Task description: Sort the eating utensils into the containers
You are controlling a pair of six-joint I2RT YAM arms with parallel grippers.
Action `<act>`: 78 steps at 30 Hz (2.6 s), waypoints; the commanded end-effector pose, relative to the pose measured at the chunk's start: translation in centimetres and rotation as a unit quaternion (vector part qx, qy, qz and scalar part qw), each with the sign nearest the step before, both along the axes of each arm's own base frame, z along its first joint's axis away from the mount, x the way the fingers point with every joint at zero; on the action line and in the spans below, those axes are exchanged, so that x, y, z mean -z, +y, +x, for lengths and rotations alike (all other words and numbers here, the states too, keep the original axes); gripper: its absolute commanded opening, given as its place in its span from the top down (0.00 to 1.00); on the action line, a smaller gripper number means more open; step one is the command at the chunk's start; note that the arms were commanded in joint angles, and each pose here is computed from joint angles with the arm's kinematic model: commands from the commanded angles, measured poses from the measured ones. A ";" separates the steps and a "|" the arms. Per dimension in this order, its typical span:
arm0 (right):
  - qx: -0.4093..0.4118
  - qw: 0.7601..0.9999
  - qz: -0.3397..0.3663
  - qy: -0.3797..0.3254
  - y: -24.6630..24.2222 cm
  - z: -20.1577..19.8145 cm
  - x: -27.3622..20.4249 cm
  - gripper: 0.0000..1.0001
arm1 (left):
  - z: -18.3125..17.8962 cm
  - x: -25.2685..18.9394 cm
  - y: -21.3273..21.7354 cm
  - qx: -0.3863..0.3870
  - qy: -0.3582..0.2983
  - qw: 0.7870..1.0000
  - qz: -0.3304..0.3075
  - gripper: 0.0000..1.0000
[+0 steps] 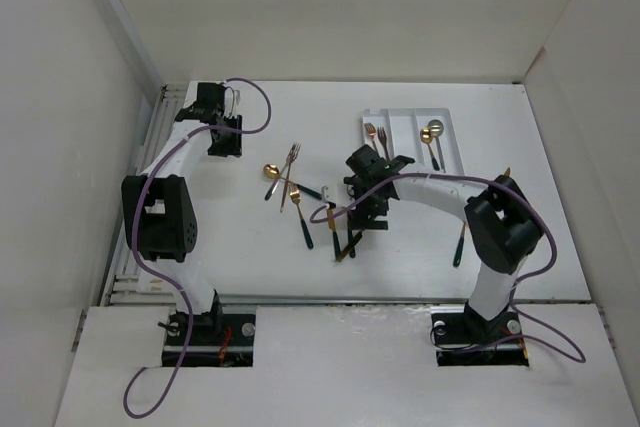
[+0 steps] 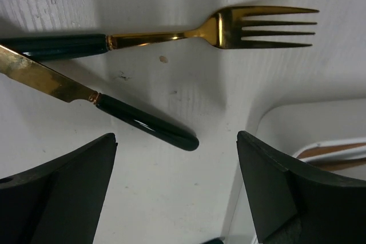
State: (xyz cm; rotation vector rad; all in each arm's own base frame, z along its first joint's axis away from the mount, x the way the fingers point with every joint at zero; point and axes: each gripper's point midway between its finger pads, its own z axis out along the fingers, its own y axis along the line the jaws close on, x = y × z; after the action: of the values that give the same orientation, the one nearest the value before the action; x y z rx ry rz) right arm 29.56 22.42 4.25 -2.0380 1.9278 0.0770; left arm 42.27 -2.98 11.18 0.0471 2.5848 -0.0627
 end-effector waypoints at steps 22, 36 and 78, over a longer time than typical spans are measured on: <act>-0.082 0.995 -0.006 0.052 2.7 -3.0 1.8 0.67 | 0.8 -2.6 0.6 -0.004 -0.037 0.999 0.018 0.67; -0.047 0.996 0.033 0.064 4.1 -5.2 0.6 0.36 | 0.5 -2.2 0.8 -0.006 -0.032 0.999 0.023 0.67; 0.251 0.960 0.113 0.058 3.7 -3.5 1.8 0.99 | 0.4 -2.3 0.8 -0.002 -0.035 0.999 0.024 0.67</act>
State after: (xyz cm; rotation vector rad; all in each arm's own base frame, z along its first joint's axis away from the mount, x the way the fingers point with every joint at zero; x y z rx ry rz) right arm 26.36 25.99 2.29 -1.4145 2.3260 0.2393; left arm 42.49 -2.20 11.26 0.0501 2.5756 -0.0035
